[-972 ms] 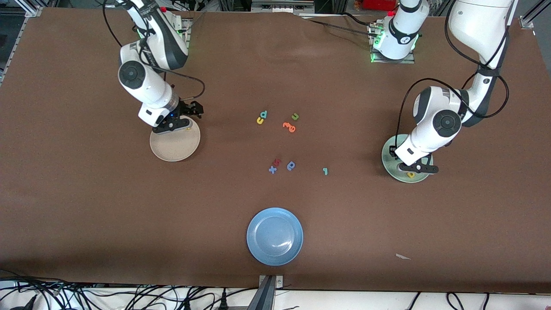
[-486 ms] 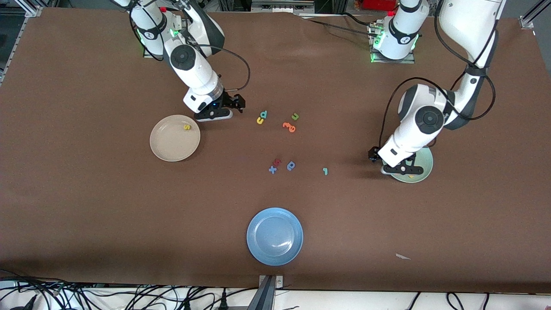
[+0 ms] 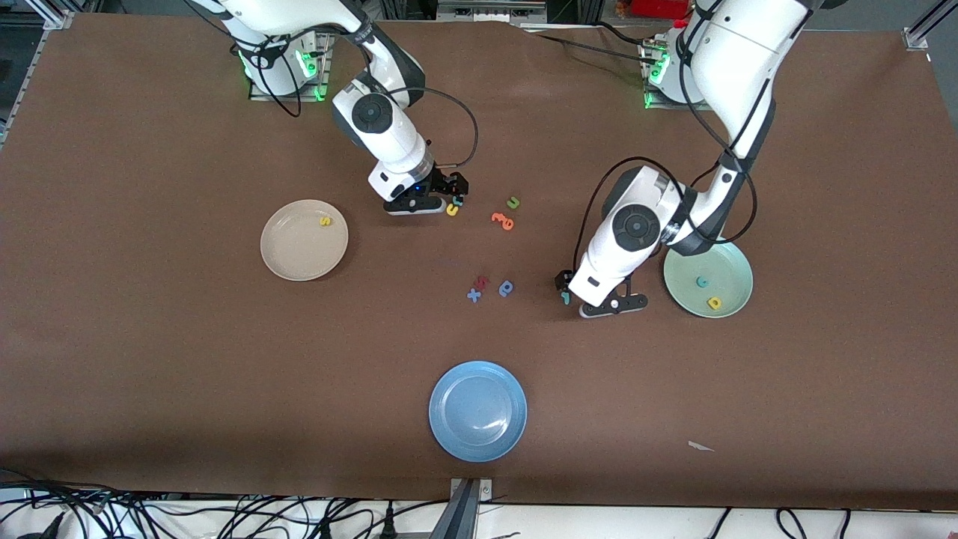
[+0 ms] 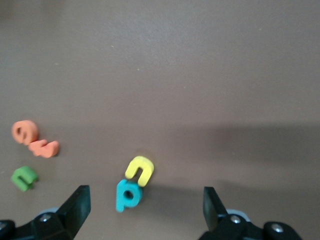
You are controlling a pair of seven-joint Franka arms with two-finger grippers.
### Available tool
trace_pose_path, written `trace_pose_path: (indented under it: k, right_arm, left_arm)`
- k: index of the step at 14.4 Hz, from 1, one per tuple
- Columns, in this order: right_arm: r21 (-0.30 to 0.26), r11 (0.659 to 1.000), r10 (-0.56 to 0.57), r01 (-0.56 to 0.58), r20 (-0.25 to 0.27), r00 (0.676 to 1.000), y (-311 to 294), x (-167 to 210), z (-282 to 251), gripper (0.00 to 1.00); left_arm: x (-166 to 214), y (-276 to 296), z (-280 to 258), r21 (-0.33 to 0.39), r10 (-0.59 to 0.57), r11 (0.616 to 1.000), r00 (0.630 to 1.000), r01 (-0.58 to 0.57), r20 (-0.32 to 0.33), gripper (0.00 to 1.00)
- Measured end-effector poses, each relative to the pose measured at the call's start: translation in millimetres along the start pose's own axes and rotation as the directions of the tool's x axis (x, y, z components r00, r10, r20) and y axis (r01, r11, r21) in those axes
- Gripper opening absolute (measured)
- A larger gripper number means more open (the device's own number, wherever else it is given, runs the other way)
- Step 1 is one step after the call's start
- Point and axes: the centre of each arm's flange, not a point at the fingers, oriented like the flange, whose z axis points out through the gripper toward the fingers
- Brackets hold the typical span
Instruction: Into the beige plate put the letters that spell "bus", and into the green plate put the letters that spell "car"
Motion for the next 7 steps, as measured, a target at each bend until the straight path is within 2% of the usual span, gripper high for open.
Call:
trace_pose_path:
  k: [3,5,6,7]
  right_arm:
    - [-0.005,1.000,0.027,-0.027,0.018,0.999,-3,7,16,1.00]
    - [-0.034,0.998,0.045,-0.043,0.041,0.998,-13,9,14,1.00]
    - [-0.047,0.998,0.044,-0.041,0.050,0.998,-22,7,12,0.96]
    - [-0.059,0.998,0.035,-0.032,0.051,0.998,-31,4,12,0.96]
  left_arm:
    - [14,11,0,0.012,-0.033,0.999,0.999,0.033,0.019,0.99]
    - [13,12,6,0.019,-0.049,0.999,0.998,0.049,0.029,0.96]
    - [12,12,12,0.024,-0.057,0.998,0.998,0.056,0.036,0.96]
    - [10,13,17,0.029,-0.060,0.998,0.997,0.058,0.042,0.92]
